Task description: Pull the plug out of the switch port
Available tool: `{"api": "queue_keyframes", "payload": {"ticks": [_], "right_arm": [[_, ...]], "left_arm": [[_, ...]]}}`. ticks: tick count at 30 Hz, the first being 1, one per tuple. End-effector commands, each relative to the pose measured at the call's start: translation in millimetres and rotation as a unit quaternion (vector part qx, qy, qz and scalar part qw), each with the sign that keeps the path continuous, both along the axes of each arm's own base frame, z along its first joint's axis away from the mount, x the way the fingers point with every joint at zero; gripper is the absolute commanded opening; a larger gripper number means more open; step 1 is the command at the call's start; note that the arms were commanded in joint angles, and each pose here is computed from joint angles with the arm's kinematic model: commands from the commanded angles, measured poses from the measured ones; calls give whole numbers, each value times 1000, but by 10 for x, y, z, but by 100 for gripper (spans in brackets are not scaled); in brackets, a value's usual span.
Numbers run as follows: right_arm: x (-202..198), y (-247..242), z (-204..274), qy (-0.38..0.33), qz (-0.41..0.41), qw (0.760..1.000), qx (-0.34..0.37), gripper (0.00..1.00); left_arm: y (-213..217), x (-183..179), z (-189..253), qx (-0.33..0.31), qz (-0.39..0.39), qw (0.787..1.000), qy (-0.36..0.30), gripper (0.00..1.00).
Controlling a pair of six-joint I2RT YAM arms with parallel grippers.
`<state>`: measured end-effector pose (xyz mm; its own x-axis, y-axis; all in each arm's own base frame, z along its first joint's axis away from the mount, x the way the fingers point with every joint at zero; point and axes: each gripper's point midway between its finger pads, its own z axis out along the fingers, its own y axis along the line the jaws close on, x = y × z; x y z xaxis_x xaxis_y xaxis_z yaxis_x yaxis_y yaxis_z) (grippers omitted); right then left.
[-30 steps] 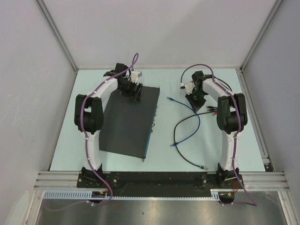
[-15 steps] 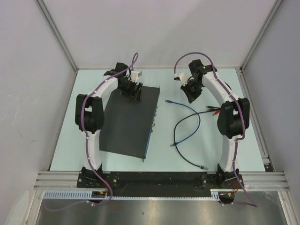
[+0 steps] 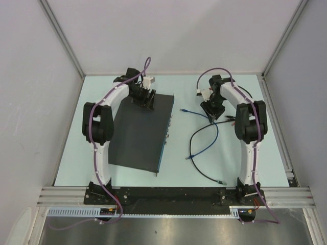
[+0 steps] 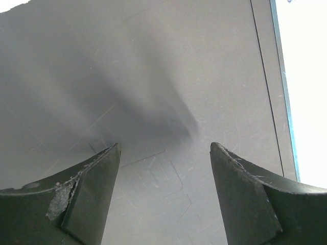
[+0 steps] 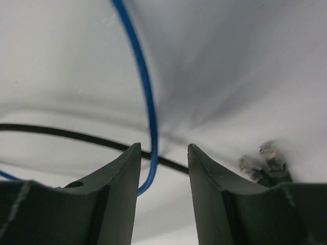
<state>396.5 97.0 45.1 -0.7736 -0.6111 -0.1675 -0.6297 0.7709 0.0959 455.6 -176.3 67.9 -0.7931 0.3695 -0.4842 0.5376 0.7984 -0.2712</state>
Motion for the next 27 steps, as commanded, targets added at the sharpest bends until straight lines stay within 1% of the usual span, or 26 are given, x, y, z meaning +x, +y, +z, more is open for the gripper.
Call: {"api": "queue_keyframes", "payload": {"ticks": [1,4,6,7,9,10,11,13,14,16,17,18,19,20,24,26,27], "right_arm": [[252,-57,23,-18,-1,1000,4,46],[203,-1,-63,-5,16,1000,12,45],[165,7,-116,4,20,1000,9,36],[139,12,-138,10,21,1000,7,25],[137,11,-102,6,24,1000,10,14],[140,12,-8,-4,29,1000,10,2],[145,10,50,-9,33,999,14,0],[134,37,324,-27,54,998,28,0],[91,145,450,-30,77,995,60,0],[-69,175,669,-18,118,990,71,0],[-55,148,850,-42,153,986,60,0],[-180,101,944,-26,171,983,57,0],[-218,68,1036,-31,193,979,54,0],[-215,-31,1163,-49,220,974,32,0],[-126,-464,1376,-83,239,967,-19,0],[-54,-667,1388,-90,233,968,-28,0],[54,-767,1345,-96,229,968,-40,0]], "left_arm": [[-72,-424,-603,18,-17,995,97,79],[-49,-434,-619,23,-17,995,97,79],[-49,-434,-619,23,-17,995,97,79],[-49,-434,-622,24,-17,995,97,79],[-53,-422,-614,23,-16,995,96,79],[-54,-419,-617,23,-17,995,95,79],[-55,-421,-622,23,-17,995,96,79],[-61,-414,-645,22,-17,995,98,79],[-67,-413,-659,21,-16,995,99,79],[-87,-395,-660,16,-15,995,101,79],[-91,-392,-699,17,-15,994,106,79],[-105,-362,-685,14,-14,994,103,79],[-110,-355,-682,14,-15,994,104,79],[-113,-358,-715,14,-14,994,108,79],[-121,-328,-737,13,-14,994,107,79],[-122,-323,-733,13,-15,994,106,79],[-128,-321,-730,12,-15,994,106,79]]}}
